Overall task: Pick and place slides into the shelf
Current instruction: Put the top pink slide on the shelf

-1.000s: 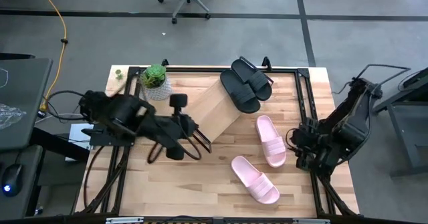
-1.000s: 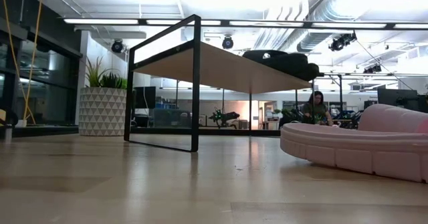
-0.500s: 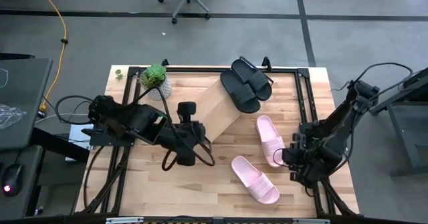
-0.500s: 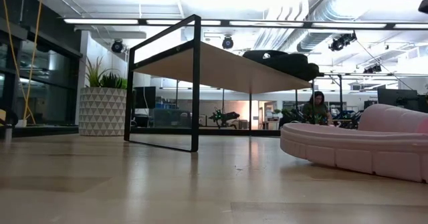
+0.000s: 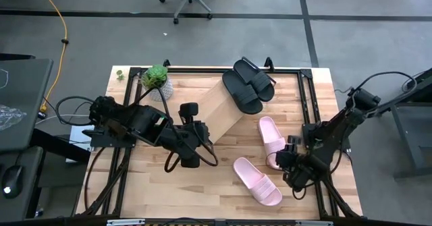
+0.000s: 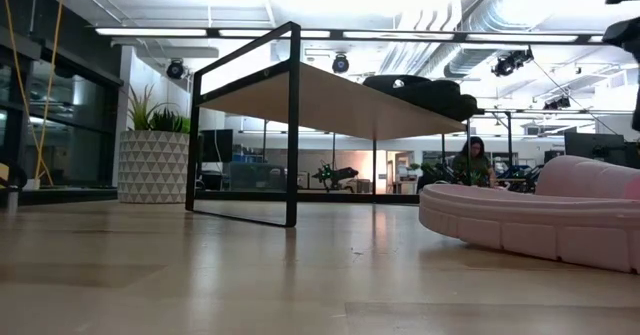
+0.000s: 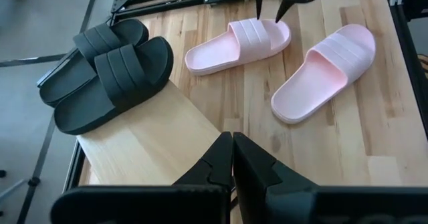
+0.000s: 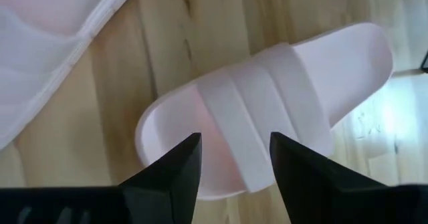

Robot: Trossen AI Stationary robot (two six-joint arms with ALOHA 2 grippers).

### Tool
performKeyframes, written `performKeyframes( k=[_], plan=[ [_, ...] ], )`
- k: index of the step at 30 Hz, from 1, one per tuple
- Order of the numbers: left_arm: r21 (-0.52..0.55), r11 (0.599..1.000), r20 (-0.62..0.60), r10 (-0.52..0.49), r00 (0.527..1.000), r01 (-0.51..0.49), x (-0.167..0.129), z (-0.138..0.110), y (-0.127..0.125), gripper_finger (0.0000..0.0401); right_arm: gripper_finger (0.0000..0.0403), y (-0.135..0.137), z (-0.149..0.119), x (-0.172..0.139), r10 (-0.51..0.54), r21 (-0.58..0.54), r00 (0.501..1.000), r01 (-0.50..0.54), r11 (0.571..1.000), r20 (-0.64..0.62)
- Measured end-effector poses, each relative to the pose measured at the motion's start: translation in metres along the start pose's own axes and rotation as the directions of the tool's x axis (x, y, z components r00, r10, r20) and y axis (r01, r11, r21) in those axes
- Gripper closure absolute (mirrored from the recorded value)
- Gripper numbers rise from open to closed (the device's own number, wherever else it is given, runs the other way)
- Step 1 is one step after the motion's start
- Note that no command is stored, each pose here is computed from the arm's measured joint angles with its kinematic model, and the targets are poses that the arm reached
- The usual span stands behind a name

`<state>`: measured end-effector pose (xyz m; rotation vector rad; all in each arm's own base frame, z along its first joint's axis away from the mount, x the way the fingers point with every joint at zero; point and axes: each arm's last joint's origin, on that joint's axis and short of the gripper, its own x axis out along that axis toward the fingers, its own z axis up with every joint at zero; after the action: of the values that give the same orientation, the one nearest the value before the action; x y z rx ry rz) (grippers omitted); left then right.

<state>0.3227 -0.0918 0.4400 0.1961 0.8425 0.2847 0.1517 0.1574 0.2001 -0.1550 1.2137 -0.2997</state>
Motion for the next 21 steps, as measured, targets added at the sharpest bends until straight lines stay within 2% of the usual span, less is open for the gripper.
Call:
performKeyframes(
  k=[6, 13, 21],
  plan=[
    [0.0, 1.0, 0.0, 0.0, 1.0, 0.0, 0.0, 0.0, 0.0, 0.0398, 0.0234, -0.002, 0.005, 0.003, -0.002, 0.022, 1.0, 0.001, 1.0, 0.01],
    [-0.001, 1.0, -0.001, -0.004, 1.0, 0.004, 0.0, 0.0, 0.0, 0.0398, 0.0234, 0.013, 0.011, 0.0, 0.155, -0.052, 0.986, -0.152, 0.987, 0.059],
    [0.0, 1.0, -0.006, -0.026, 1.0, 0.026, 0.0, 0.0, -0.001, 0.0398, 0.0234, 0.004, 0.01, 0.006, 0.086, -0.075, 0.996, -0.082, 0.994, 0.04]
  ],
)
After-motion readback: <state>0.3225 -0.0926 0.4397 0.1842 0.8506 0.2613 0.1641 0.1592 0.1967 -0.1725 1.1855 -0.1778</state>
